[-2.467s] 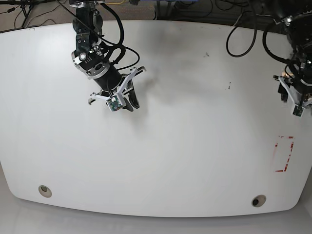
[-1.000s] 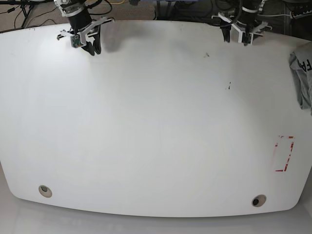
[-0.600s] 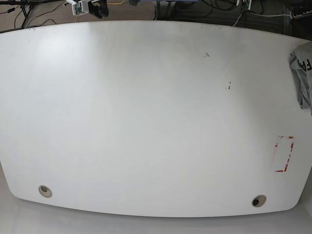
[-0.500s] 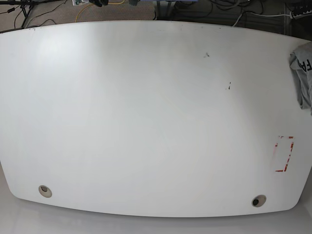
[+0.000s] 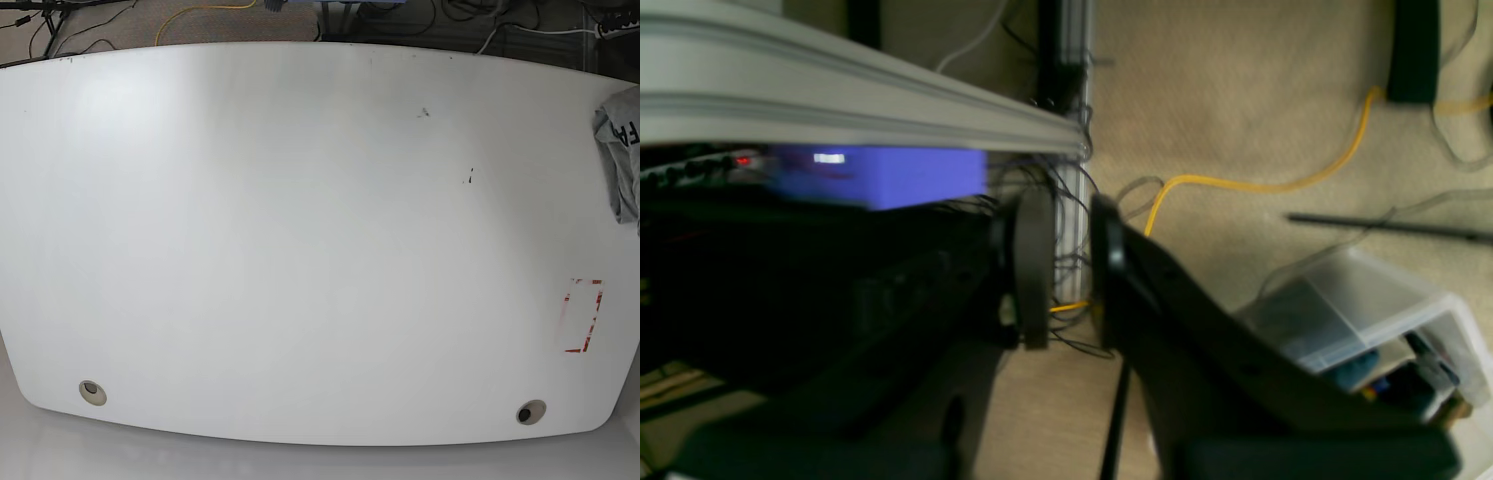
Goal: Fold the T-shirt properly
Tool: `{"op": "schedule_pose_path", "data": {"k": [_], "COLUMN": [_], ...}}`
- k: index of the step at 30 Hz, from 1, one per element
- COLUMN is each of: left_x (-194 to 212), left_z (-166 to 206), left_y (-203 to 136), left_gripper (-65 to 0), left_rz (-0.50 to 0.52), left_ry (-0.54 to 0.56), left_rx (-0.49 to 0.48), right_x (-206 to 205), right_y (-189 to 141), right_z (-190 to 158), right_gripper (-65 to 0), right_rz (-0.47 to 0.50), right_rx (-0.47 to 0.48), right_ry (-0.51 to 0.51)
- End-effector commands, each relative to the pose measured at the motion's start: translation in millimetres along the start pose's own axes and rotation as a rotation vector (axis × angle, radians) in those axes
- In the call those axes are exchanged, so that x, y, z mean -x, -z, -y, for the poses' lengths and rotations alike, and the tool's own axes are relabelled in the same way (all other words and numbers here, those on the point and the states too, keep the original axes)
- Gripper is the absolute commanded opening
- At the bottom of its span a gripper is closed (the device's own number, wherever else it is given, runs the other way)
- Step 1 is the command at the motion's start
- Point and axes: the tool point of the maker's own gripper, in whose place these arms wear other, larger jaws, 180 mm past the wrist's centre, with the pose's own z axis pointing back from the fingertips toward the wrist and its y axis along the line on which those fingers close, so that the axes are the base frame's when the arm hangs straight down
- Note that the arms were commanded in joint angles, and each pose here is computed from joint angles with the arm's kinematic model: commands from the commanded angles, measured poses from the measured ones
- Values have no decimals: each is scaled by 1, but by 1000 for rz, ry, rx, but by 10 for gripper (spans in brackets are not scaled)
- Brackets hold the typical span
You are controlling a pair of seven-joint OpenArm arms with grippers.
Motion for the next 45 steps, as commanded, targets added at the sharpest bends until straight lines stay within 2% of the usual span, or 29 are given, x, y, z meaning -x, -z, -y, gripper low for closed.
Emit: {"op": "schedule_pose_path", "data": {"k": [1, 5, 13, 19, 26, 29, 36, 45], "left_x": [7, 1, -3, -12, -23, -23, -54, -72], "left_z": [-7, -10, 7, 8, 4, 4, -18, -16], "left_y": [14, 43, 87, 111, 129, 132, 140, 143], "left_gripper": [-306, -306, -306, -306, -303, -303, -301, -301], "left_rz": [-35, -67, -151, -129, -143, -153, -125, -105], "left_ry": [-17, -45, -22, -72, -118, -98, -23, 9], "left_rx": [-3, 3, 64, 67, 56, 47, -87, -87], "right_x": [14, 29, 34, 33, 39, 37, 27, 19], "right_y": [13, 40, 79, 97, 122, 130, 148, 161], "right_z": [-2, -3, 6, 9, 21, 23, 22, 17], "right_gripper": [-555, -555, -555, -555, -555, -555, -550, -549], "right_rz": [-46, -112, -160, -188, -244, -254, -261, -270], "right_rx": [-21, -38, -34, -35, 6, 9, 0, -13], "right_ry": [-27, -71, -49, -76, -45, -30, -3, 18]}}
